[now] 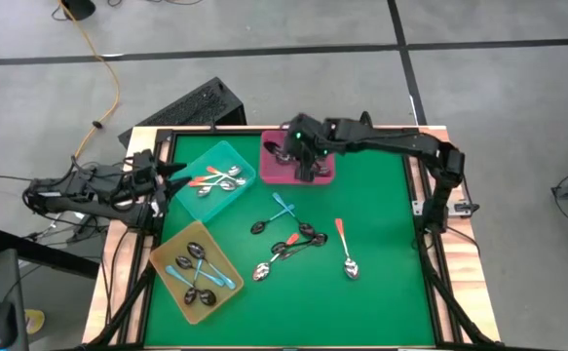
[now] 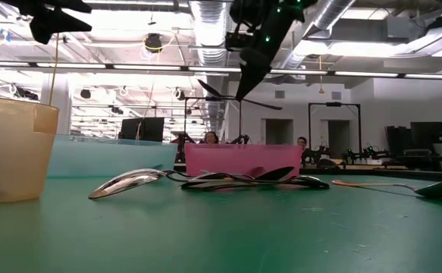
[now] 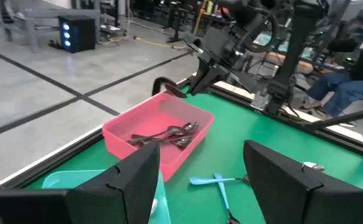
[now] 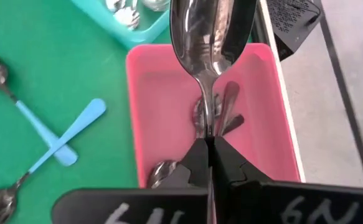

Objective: Sort silverware by color (type)
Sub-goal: Put the black spoon into the pink bin, then put the orange spoon into the blue bin

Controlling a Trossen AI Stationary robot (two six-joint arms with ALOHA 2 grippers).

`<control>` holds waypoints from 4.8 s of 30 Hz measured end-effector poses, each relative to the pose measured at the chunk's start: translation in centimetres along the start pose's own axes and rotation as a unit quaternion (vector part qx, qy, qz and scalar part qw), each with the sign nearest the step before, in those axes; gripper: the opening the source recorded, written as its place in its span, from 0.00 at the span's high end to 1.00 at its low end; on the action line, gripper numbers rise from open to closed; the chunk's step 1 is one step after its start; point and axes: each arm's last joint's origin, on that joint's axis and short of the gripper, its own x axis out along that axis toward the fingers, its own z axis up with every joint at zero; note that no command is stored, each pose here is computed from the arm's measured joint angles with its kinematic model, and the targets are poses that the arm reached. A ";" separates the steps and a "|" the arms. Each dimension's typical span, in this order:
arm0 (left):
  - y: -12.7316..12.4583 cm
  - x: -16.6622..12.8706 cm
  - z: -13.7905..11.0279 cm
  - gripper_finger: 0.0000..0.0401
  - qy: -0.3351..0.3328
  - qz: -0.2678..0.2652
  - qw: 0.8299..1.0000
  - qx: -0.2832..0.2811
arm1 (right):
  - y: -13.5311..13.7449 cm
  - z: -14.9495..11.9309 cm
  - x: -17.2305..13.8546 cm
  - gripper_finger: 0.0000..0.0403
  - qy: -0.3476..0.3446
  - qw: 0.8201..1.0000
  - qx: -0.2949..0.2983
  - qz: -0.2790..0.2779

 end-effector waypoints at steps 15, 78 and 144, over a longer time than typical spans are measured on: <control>0.1 0.0 0.0 0.45 -0.007 0.017 1.000 -0.012 | -3.3 -1.8 2.3 0.98 -0.035 0.999 0.008 0.002; 0.2 0.0 0.1 0.45 -0.017 0.041 0.999 -0.019 | -3.9 -7.5 10.9 0.90 -0.020 0.994 0.077 0.070; 0.2 0.0 0.2 0.45 -0.019 0.038 0.999 -0.020 | -0.6 -6.2 -20.4 0.86 -0.077 0.979 0.102 0.159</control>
